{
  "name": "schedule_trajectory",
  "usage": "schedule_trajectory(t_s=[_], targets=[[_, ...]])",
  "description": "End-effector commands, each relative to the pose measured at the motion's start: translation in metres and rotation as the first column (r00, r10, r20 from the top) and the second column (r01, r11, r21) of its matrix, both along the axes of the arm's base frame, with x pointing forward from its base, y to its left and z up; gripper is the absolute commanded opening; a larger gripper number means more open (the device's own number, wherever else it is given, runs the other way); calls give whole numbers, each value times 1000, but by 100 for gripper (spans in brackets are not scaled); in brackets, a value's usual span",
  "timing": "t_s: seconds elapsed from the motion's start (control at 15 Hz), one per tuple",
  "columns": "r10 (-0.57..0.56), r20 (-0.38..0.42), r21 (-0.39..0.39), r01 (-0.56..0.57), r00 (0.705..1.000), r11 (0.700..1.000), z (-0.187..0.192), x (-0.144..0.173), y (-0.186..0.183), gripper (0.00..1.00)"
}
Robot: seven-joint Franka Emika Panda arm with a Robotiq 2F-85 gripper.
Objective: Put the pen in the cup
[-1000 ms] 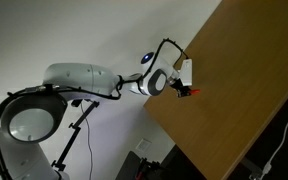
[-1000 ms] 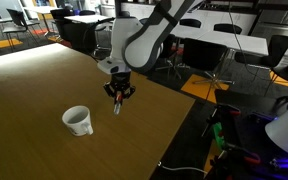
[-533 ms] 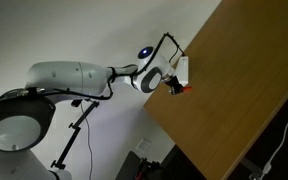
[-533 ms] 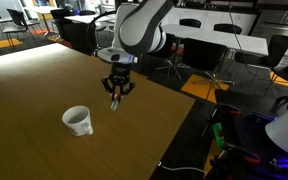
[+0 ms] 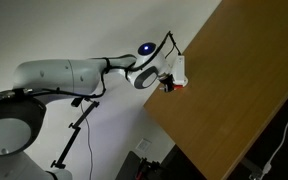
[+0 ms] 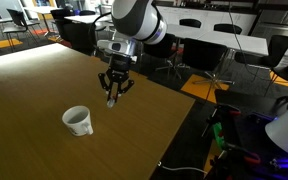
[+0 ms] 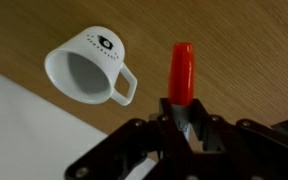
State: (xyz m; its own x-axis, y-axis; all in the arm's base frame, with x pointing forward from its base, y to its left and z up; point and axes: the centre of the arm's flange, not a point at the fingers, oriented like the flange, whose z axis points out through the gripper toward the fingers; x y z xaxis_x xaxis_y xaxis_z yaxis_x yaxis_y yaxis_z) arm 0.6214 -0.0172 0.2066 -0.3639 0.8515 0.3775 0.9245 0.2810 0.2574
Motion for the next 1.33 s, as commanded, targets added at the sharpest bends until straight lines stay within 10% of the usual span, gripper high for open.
schedule_trajectory(t_s=[0.0, 0.07, 0.33, 0.4, 1.27], targets=[[78, 3, 60, -78, 997, 995, 19, -9, 0, 6], [39, 0, 42, -39, 999, 998, 3, -2, 2, 25], [57, -1, 53, -57, 998, 997, 7, -3, 3, 25], [57, -1, 53, -57, 998, 997, 7, -3, 3, 6], [61, 201, 517, -159, 978, 841, 38, 30, 29, 6]])
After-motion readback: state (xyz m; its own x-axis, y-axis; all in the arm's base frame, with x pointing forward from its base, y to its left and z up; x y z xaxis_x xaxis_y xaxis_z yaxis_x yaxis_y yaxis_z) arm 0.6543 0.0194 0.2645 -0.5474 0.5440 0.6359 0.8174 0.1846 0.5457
